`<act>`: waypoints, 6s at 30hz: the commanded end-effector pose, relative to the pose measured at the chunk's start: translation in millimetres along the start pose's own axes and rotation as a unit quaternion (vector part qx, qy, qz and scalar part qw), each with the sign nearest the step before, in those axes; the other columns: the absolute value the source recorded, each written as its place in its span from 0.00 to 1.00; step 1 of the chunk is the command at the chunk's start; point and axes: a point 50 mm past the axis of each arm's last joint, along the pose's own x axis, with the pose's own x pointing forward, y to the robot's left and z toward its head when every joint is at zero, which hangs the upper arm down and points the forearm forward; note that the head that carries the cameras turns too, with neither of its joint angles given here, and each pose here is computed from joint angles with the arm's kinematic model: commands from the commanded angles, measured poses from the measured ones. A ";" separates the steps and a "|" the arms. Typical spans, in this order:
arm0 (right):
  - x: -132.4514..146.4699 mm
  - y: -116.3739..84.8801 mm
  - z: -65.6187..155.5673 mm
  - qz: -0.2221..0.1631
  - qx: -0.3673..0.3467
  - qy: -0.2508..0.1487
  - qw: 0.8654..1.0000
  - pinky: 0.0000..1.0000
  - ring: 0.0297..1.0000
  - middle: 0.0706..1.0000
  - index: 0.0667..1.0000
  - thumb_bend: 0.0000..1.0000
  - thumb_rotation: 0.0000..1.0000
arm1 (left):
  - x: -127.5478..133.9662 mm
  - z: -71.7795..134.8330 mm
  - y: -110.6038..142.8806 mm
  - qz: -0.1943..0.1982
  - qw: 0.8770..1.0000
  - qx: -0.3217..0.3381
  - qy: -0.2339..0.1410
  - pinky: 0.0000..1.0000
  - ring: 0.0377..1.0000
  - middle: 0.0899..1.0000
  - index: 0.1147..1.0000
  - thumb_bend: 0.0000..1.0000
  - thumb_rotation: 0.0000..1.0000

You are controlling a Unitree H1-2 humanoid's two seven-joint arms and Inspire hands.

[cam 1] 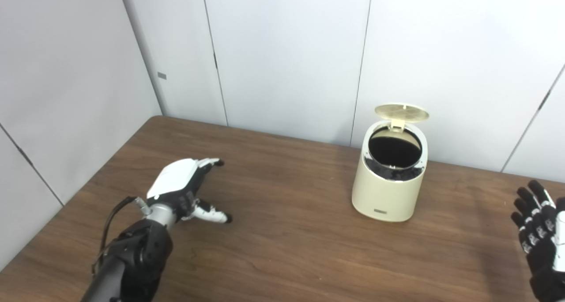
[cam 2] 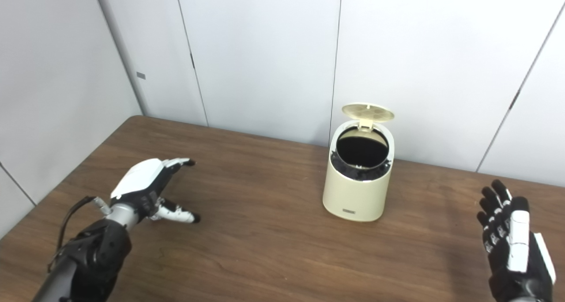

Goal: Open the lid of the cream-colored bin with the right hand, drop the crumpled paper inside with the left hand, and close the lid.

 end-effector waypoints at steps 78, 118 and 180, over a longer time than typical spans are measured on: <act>6.1 -1.7 14.9 0.000 0.026 -0.029 0.999 0.93 0.91 0.84 0.89 0.65 1.00 | 9.5 -32.2 15.6 0.011 0.996 0.024 0.085 0.44 0.44 0.46 0.40 0.50 0.00; 2.4 -17.5 -24.1 0.005 0.040 -0.042 0.998 1.00 1.00 1.00 0.98 0.65 1.00 | 21.9 128.4 43.4 0.077 0.981 -0.038 -0.173 0.47 0.43 0.46 0.39 0.50 0.00; -9.3 -12.8 -58.8 0.005 0.029 -0.036 0.999 1.00 1.00 0.97 0.96 0.64 1.00 | 88.9 294.0 13.8 0.118 0.931 -0.111 -0.326 0.26 0.36 0.44 0.46 0.46 0.00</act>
